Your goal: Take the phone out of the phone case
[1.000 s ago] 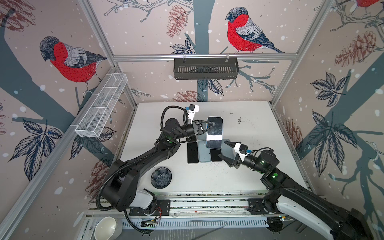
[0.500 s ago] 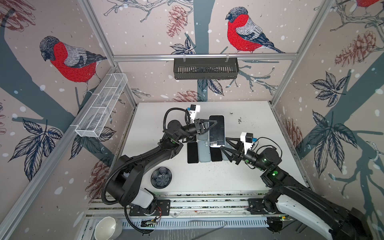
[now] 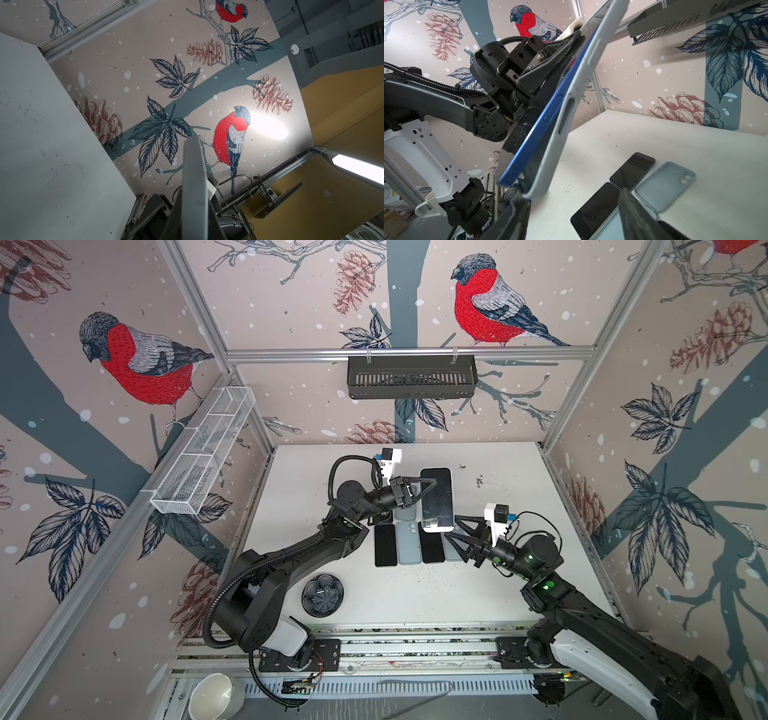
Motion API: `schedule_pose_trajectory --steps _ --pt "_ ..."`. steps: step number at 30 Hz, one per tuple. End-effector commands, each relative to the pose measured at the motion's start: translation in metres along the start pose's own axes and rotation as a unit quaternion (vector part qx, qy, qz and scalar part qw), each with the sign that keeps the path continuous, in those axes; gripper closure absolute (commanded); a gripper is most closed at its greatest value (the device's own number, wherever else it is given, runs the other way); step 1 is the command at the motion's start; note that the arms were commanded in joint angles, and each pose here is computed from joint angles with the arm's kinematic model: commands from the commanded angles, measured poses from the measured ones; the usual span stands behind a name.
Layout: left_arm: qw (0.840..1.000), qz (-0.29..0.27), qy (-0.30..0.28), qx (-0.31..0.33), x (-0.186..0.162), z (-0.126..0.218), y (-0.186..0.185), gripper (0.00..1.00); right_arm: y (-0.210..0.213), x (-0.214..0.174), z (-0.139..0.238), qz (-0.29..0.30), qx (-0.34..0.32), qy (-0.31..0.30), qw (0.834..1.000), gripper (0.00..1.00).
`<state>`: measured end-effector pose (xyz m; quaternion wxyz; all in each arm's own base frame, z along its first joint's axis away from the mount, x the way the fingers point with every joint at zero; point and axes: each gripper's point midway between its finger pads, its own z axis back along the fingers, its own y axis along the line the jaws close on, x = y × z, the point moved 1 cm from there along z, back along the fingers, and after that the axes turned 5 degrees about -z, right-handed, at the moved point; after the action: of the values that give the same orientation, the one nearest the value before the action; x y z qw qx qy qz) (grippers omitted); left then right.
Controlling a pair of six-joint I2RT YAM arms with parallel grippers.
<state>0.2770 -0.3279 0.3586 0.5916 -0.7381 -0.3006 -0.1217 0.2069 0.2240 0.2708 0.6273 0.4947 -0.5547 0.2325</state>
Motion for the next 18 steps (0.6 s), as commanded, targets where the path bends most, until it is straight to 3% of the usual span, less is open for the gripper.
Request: schedule_pose_trajectory --steps 1,8,18 --pt "0.999 -0.022 0.016 -0.041 -0.004 -0.003 -0.02 1.0 0.005 0.021 -0.002 0.008 0.011 -0.028 1.0 0.32" --pt "0.999 -0.024 0.028 -0.033 -0.013 -0.008 -0.014 1.0 0.004 0.027 -0.007 -0.004 0.024 -0.019 1.0 0.32" --pt "0.999 -0.012 0.038 -0.016 -0.027 -0.007 0.01 1.0 -0.007 0.029 -0.001 -0.053 0.035 -0.023 0.998 0.5"
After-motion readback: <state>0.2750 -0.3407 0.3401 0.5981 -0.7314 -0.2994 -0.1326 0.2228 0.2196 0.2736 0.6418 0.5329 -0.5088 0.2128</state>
